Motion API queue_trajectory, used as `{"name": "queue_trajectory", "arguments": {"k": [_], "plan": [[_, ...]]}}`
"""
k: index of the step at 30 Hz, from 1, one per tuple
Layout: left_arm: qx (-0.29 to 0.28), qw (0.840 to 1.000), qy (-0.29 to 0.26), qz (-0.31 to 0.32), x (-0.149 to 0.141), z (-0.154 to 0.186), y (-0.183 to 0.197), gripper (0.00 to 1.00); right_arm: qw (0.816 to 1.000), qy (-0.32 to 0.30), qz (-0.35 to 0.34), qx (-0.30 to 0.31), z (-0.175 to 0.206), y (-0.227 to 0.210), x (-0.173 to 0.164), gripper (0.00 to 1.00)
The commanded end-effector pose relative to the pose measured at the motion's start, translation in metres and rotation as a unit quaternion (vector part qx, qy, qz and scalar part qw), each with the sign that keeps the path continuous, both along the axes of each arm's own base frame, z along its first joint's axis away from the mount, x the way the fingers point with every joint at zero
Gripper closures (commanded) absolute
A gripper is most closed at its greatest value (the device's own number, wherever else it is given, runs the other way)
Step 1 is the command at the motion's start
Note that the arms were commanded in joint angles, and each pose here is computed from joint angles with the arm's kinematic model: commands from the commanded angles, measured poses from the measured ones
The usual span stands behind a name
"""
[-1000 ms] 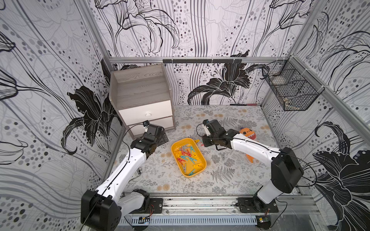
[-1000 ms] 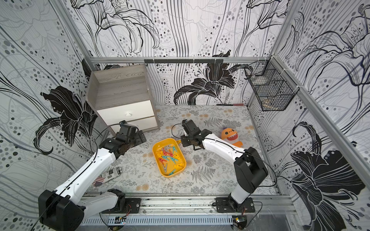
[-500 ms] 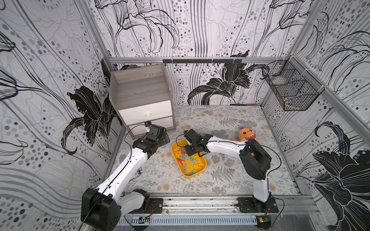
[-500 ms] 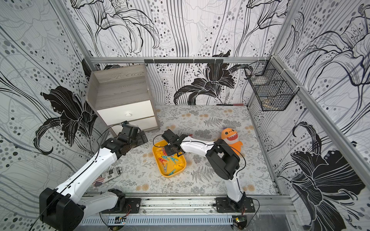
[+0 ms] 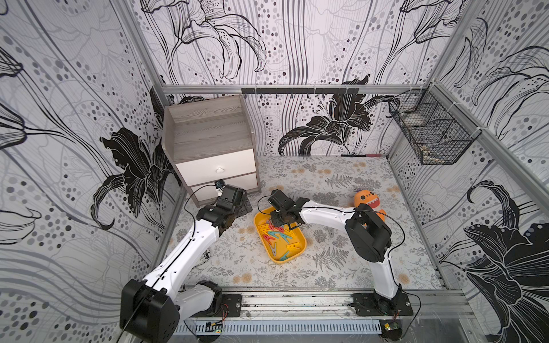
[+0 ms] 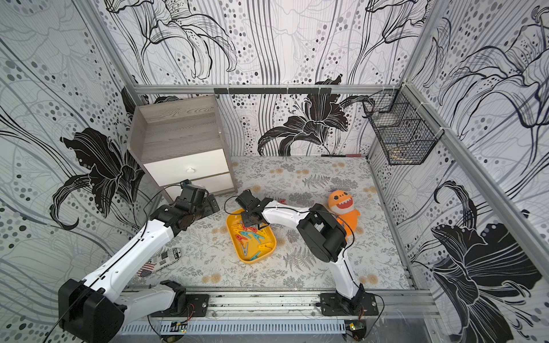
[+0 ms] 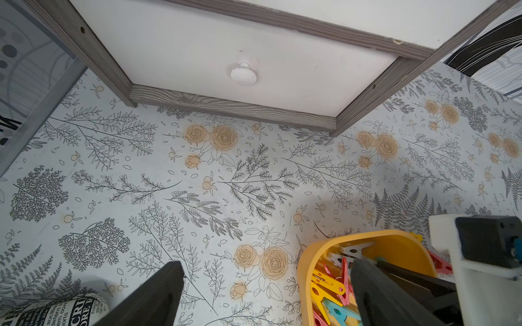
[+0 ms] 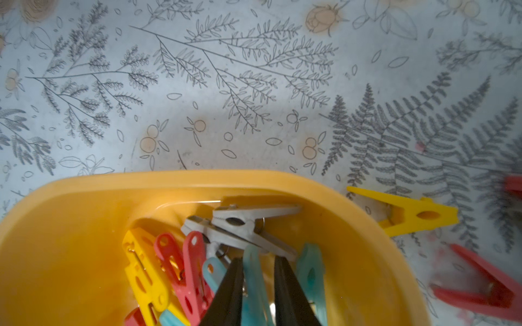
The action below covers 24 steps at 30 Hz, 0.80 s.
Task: Put the clothespins into the storage box
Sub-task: Place the clothespin in the storage box, then pick up the clothespin from the center of the board.
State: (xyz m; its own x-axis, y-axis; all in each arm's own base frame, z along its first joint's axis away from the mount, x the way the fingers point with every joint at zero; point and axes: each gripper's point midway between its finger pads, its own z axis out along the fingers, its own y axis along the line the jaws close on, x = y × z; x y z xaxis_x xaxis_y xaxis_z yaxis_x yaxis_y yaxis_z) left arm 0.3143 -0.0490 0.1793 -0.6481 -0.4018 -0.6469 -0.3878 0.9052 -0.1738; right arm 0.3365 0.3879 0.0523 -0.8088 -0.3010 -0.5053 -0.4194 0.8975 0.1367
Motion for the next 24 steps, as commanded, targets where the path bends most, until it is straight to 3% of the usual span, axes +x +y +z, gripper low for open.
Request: {"name": "queue_trajectory", "arguments": {"k": [1, 6, 14, 24], "plan": [[0.004, 1.000, -0.018, 0.007, 0.002, 0.009, 0.003, 0.03, 0.999, -0.027, -0.007, 0.029, 0.043, -0.007, -0.005, 0.75], [0.004, 1.000, -0.019, 0.006, 0.002, 0.009, 0.003, 0.03, 0.997, -0.045, -0.053, 0.046, 0.072, -0.068, -0.012, 0.72], [-0.006, 1.000, -0.024, 0.002, 0.004, 0.011, -0.001, 0.03, 0.981, -0.017, -0.190, 0.040, 0.040, -0.213, -0.020, 0.64], [-0.002, 1.000, -0.029, 0.002, 0.005, 0.021, 0.000, 0.03, 0.974, 0.023, -0.226, 0.013, 0.004, -0.249, -0.029, 0.65]]}}
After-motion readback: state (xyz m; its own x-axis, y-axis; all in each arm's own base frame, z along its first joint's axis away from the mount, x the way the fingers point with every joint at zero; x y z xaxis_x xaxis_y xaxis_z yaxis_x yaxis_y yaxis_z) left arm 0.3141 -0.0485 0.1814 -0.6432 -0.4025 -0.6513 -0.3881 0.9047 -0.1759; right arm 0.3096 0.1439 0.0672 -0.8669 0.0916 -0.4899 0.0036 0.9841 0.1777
